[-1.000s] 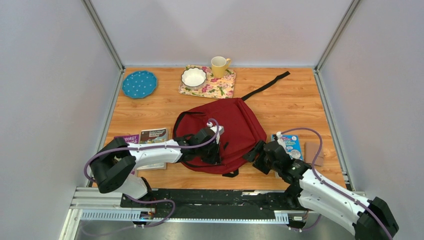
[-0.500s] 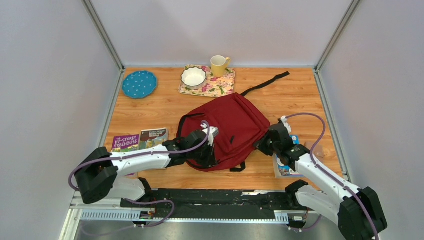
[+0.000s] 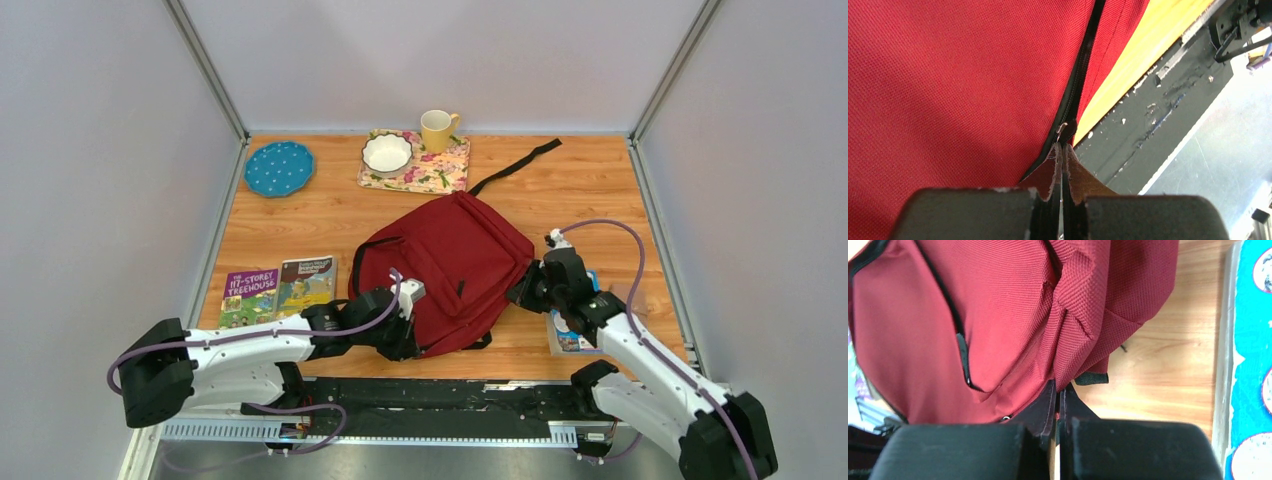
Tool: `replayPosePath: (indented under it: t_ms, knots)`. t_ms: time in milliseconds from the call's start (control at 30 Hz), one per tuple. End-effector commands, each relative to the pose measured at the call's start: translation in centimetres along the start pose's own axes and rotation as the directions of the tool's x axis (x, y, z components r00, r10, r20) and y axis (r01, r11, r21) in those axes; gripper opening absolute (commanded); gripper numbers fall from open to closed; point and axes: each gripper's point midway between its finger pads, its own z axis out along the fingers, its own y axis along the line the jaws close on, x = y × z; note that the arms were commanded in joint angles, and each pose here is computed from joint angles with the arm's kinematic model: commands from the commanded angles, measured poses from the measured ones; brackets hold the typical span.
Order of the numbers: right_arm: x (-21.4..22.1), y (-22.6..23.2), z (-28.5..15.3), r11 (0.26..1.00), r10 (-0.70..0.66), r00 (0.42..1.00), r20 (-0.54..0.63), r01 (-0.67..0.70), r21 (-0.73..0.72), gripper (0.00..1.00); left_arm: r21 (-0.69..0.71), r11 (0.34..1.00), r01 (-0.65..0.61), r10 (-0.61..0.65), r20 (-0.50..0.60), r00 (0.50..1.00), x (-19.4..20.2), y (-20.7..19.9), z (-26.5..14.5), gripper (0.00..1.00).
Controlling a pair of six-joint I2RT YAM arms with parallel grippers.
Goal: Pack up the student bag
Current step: Unzip the student bag at the center of the board.
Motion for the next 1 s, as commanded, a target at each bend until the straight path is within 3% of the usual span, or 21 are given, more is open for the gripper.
replayPosePath:
  t_ms: [0, 133, 267, 300, 400, 533, 667, 833, 867, 933, 967]
  knots:
    - [1.1, 1.6, -1.8, 0.985, -0.081, 0.997, 0.008, 0.081, -0.150, 0.00, 0.045, 0.998, -0.031, 0.032, -0.016, 0.999, 0.1, -1.7, -0.7, 0.00]
    - [-0.8, 1.2, -1.6, 0.985, -0.147, 0.988, 0.055, 0.151, -0.084, 0.00, 0.075, 0.994, -0.082, 0.084, -0.030, 0.996, -0.3, -2.9, -0.3, 0.00]
    - [-2.6, 2.6, 0.3, 0.978, -0.200, 0.980, 0.009, 0.200, -0.054, 0.00, 0.099, 0.990, -0.104, 0.109, -0.048, 0.993, -0.5, -4.4, 0.3, 0.00]
    - [-2.1, 1.9, 1.8, 0.980, -0.201, 0.978, -0.050, 0.200, -0.017, 0.00, 0.091, 0.991, -0.101, 0.105, -0.036, 0.994, -1.1, -4.6, 0.5, 0.00]
    - [-4.1, 2.3, 2.8, 0.981, -0.185, 0.981, -0.059, 0.188, 0.046, 0.00, 0.033, 0.998, -0.058, 0.058, -0.021, 0.998, -1.9, -4.3, 1.4, 0.00]
    - [-5.9, 0.6, 4.5, 0.983, -0.111, 0.993, -0.039, 0.116, 0.145, 0.00, -0.035, 0.999, -0.020, 0.020, 0.007, 1.000, -3.0, -3.7, 2.4, 0.00]
    - [-8.0, -0.4, 6.1, 0.973, -0.121, 0.993, -0.006, 0.120, 0.197, 0.00, 0.008, 0.999, -0.037, 0.037, 0.002, 0.999, -3.4, -4.8, 2.7, 0.00]
    - [-9.2, 1.4, 7.3, 0.981, -0.152, 0.986, -0.062, 0.158, 0.111, 0.01, 0.030, 0.999, -0.033, 0.033, -0.025, 0.999, -3.0, -5.2, 3.1, 0.00]
    - [-8.9, 1.5, 7.2, 0.984, -0.138, 0.988, -0.076, 0.145, 0.100, 0.19, 0.025, 0.999, -0.031, 0.032, -0.023, 0.999, -3.0, -5.1, 3.1, 0.00]
    - [-7.9, 1.9, 6.5, 0.992, -0.105, 0.990, -0.090, 0.111, 0.065, 0.46, 0.003, 1.000, -0.024, 0.024, -0.002, 1.000, -3.2, -4.6, 3.0, 0.00]
    - [-7.4, 1.6, 5.9, 0.992, -0.092, 0.991, -0.100, 0.100, 0.078, 0.69, -0.002, 1.000, -0.021, 0.021, 0.011, 1.000, -3.5, -4.6, 3.0, 0.00]
